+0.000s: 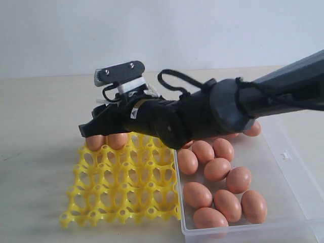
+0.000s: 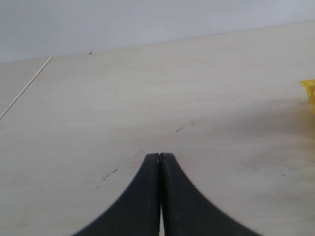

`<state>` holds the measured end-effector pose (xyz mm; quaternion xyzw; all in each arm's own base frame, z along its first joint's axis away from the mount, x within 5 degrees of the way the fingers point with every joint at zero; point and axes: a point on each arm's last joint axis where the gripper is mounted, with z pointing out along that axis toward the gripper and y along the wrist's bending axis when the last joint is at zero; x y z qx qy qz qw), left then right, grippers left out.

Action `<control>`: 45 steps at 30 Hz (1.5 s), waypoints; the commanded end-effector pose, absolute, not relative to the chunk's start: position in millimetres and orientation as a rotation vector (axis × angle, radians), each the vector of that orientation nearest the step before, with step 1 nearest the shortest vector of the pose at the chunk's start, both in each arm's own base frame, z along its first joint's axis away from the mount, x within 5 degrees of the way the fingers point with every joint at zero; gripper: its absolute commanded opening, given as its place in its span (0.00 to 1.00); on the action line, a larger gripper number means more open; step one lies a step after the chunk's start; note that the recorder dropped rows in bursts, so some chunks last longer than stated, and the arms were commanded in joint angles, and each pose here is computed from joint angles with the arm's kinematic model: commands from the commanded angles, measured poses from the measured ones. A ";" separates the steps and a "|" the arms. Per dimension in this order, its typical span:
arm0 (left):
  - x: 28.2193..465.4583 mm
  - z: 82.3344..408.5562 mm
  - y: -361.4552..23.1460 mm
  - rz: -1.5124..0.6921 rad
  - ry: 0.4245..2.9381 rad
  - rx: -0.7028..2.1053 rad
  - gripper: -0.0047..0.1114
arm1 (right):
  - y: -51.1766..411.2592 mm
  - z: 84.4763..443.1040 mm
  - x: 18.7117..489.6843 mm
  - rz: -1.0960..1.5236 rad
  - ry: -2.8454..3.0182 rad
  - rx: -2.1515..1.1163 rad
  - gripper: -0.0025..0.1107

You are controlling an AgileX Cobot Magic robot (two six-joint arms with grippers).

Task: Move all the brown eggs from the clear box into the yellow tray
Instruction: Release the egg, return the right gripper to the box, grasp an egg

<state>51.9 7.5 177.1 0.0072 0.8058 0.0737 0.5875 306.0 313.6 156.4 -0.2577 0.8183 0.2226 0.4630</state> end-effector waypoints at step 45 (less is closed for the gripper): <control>52.2 179.2 7.1 0.165 1.865 0.018 0.04 | 150.5 125.7 346.2 0.038 2.861 -0.480 0.50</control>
